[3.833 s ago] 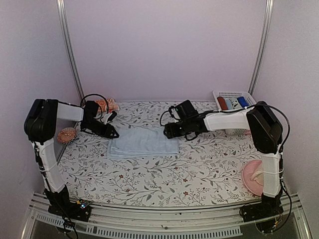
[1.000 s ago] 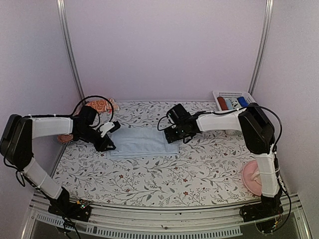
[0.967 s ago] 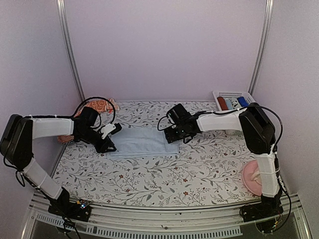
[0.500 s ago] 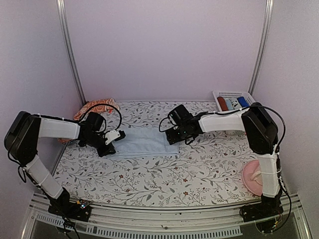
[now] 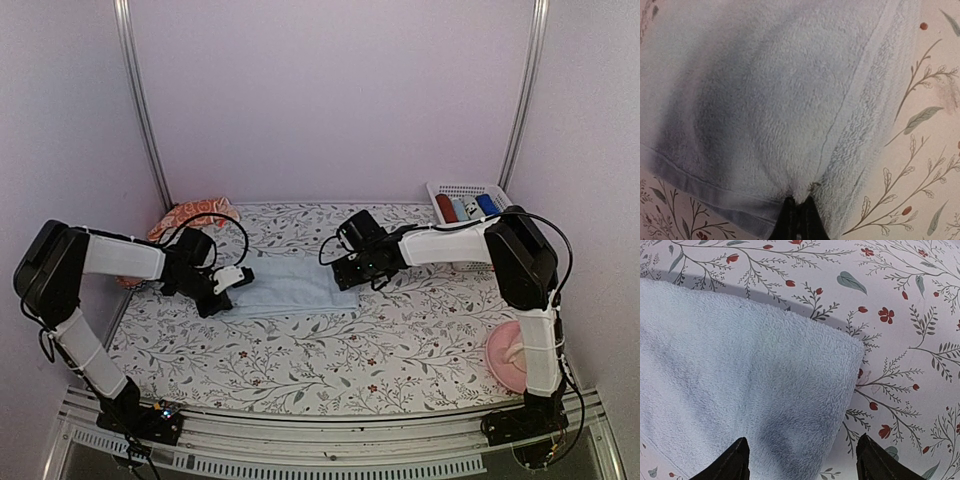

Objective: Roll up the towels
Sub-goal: Smooth out the towel at the center of the board.

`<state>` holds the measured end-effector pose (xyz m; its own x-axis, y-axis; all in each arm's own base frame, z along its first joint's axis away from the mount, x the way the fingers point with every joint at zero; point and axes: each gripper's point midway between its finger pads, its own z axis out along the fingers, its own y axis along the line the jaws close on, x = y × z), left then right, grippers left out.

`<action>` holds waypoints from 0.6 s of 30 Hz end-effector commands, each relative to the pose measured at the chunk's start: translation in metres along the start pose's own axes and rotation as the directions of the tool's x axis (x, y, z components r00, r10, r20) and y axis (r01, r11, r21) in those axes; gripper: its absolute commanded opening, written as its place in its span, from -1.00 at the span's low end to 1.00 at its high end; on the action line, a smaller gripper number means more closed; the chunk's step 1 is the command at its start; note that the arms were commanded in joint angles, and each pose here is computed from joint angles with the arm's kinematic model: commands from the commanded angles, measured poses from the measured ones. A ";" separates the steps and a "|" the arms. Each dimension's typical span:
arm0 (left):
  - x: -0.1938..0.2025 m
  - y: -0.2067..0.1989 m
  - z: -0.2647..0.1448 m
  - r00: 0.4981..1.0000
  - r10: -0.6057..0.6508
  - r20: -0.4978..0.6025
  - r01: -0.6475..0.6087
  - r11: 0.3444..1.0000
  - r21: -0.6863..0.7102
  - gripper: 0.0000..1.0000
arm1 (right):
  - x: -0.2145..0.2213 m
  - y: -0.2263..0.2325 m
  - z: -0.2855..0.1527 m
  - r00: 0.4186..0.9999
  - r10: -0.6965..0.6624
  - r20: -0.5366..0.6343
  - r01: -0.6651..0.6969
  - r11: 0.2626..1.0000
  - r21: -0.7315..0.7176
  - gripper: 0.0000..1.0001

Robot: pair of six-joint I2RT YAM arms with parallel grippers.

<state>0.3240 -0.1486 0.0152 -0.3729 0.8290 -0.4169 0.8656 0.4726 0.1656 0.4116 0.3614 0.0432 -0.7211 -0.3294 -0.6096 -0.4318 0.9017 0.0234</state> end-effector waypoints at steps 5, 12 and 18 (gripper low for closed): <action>-0.005 -0.006 -0.002 1.000 0.003 -0.019 -0.002 0.999 0.052 -1.00 | -0.004 -0.010 -0.002 1.000 0.021 0.013 -0.021 1.000 0.020 0.48; -0.022 -0.011 -0.026 1.000 0.000 0.028 -0.003 0.995 0.098 -1.00 | -0.001 -0.013 0.002 1.000 0.021 0.003 -0.021 0.999 0.028 0.49; -0.014 -0.015 -0.029 1.000 0.010 -0.009 -0.009 0.994 0.112 -1.00 | 0.000 -0.015 0.000 1.000 0.022 0.003 -0.022 0.999 0.031 0.49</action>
<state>0.3169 -0.1575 0.0397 -0.3761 0.8241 -0.4235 0.8867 0.4528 0.0937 0.4162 0.3557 0.0431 -0.7257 -0.3201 -0.6090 -0.4189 0.9078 0.0221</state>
